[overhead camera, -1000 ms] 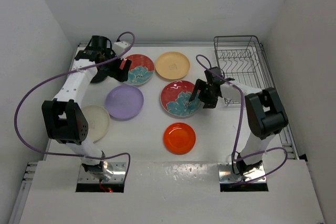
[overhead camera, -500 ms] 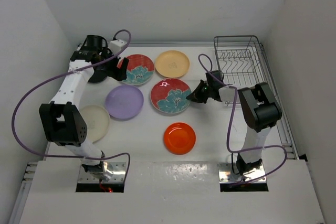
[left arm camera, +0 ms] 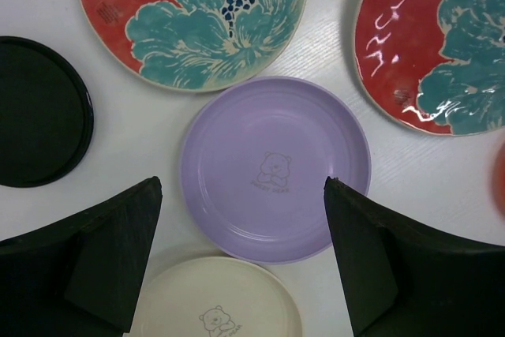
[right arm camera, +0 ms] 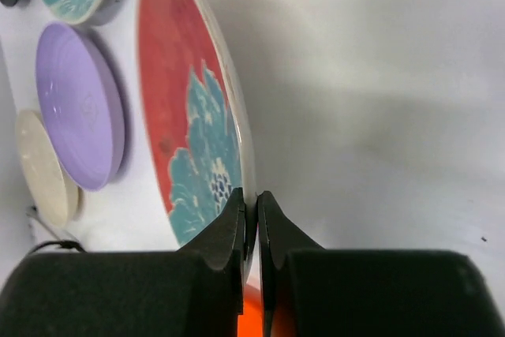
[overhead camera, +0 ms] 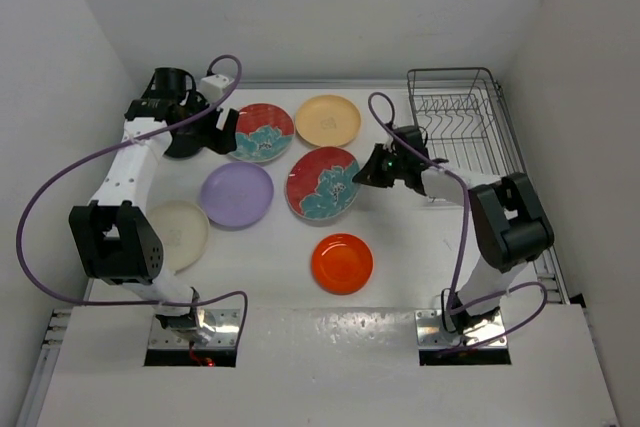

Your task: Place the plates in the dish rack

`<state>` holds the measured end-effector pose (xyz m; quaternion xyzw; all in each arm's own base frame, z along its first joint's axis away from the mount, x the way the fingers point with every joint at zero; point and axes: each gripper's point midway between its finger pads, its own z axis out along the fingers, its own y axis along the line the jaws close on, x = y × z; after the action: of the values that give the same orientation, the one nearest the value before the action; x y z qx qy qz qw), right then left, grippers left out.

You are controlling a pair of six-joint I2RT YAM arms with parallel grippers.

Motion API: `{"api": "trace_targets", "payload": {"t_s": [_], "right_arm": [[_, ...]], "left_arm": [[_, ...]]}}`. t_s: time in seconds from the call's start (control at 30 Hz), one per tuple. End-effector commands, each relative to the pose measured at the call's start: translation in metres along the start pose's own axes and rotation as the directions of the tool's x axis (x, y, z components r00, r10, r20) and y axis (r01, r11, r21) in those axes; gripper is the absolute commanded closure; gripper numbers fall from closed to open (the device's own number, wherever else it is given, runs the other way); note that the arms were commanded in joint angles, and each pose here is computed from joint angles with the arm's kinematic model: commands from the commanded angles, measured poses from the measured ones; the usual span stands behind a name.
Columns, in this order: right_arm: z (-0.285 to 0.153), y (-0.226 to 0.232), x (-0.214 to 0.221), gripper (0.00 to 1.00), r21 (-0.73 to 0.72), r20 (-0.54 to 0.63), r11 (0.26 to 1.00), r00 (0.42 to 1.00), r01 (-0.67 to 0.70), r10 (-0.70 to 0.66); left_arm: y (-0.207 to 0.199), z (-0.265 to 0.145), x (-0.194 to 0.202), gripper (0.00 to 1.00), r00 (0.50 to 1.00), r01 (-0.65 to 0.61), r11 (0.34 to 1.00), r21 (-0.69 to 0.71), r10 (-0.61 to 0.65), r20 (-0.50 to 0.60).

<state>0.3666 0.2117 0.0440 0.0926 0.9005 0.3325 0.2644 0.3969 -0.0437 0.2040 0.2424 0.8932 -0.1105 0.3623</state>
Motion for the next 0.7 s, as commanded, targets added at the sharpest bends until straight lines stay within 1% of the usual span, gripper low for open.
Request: {"api": "trace_targets", "payload": {"t_s": [0.0, 0.03, 0.07, 0.1, 0.13, 0.17, 0.2, 0.27, 0.33, 0.37, 0.43, 0.47, 0.5, 0.53, 0.57, 0.6, 0.63, 0.67], "right_arm": [[-0.031, 0.064, -0.061, 1.0, -0.076, 0.144, 0.963, 0.958, 0.259, -0.246], [-0.042, 0.079, -0.079, 1.0, -0.073, 0.184, 0.931, 0.922, 0.358, -0.34], [-0.045, 0.08, -0.077, 1.0, -0.062, 0.164, 0.925, 0.918, 0.375, -0.361], [-0.053, 0.092, -0.093, 1.0, -0.058, 0.205, 0.911, 0.898, 0.409, -0.39], [-0.063, 0.098, -0.108, 1.0, -0.04, 0.245, 0.885, 0.863, 0.464, -0.442], [-0.07, 0.1, -0.118, 1.0, -0.03, 0.269, 0.881, 0.853, 0.472, -0.447], [-0.082, 0.109, -0.139, 1.0, -0.016, 0.315, 0.866, 0.824, 0.501, -0.471], [-0.091, 0.104, -0.154, 1.0, 0.01, 0.325, 0.865, 0.817, 0.501, -0.477], [-0.107, 0.105, -0.181, 1.0, 0.055, 0.369, 0.851, 0.781, 0.522, -0.504], [-0.109, 0.105, -0.185, 1.0, 0.061, 0.372, 0.848, 0.776, 0.527, -0.509], [-0.129, 0.111, -0.213, 1.0, 0.099, 0.423, 0.836, 0.738, 0.539, -0.526], [-0.138, 0.117, -0.226, 1.0, 0.122, 0.448, 0.821, 0.707, 0.558, -0.547], [-0.148, 0.112, -0.24, 1.0, 0.167, 0.467, 0.827, 0.696, 0.536, -0.545], [-0.168, 0.124, -0.262, 1.0, 0.193, 0.52, 0.82, 0.652, 0.539, -0.551], [-0.172, 0.116, -0.274, 1.0, 0.23, 0.527, 0.818, 0.639, 0.528, -0.561], [-0.184, 0.106, -0.29, 1.0, 0.279, 0.546, 0.824, 0.625, 0.493, -0.559], [-0.207, 0.11, -0.316, 1.0, 0.312, 0.594, 0.824, 0.58, 0.473, -0.558], [-0.215, 0.098, -0.33, 1.0, 0.348, 0.6, 0.824, 0.568, 0.448, -0.563]], "left_arm": [[-0.001, -0.016, -0.012, 0.12, 0.998, -0.004, 1.0, -0.01, 0.005, 0.063], [-0.001, -0.016, -0.012, 0.12, 0.998, -0.004, 1.0, -0.01, 0.005, 0.063], [-0.001, -0.016, -0.012, 0.12, 0.998, -0.004, 1.0, -0.01, 0.005, 0.063], [-0.001, -0.016, -0.012, 0.12, 0.998, -0.004, 1.0, -0.01, 0.005, 0.063], [-0.001, -0.016, -0.012, 0.12, 0.998, -0.004, 1.0, -0.01, 0.005, 0.063], [0.003, -0.017, -0.011, 0.12, 0.998, 0.002, 1.0, -0.016, -0.001, 0.063], [0.003, -0.017, -0.011, 0.12, 0.998, 0.003, 1.0, -0.016, -0.002, 0.063], [0.003, -0.017, -0.011, 0.12, 0.998, 0.003, 1.0, -0.016, -0.002, 0.063], [0.007, -0.02, -0.013, 0.12, 0.997, 0.006, 1.0, -0.026, -0.004, 0.071], [0.007, -0.016, -0.011, 0.12, 0.998, 0.01, 1.0, -0.022, -0.008, 0.063], [0.008, -0.018, -0.015, 0.12, 0.997, 0.006, 1.0, -0.026, -0.004, 0.071], [0.009, -0.015, -0.013, 0.12, 0.998, 0.01, 1.0, -0.022, -0.008, 0.063], [0.01, -0.016, -0.016, 0.12, 0.998, 0.006, 1.0, -0.026, -0.004, 0.07], [0.012, -0.013, -0.014, 0.12, 0.998, 0.011, 0.999, -0.03, -0.009, 0.058], [0.013, -0.014, -0.017, 0.12, 0.998, 0.007, 0.999, -0.034, -0.005, 0.065], [0.013, -0.011, -0.012, 0.12, 0.999, 0.015, 1.0, -0.026, -0.014, 0.048], [0.017, -0.014, -0.016, 0.12, 0.998, 0.017, 0.999, -0.037, -0.015, 0.059], [0.018, -0.011, -0.014, 0.12, 0.998, 0.02, 0.999, -0.034, -0.019, 0.052]]}}
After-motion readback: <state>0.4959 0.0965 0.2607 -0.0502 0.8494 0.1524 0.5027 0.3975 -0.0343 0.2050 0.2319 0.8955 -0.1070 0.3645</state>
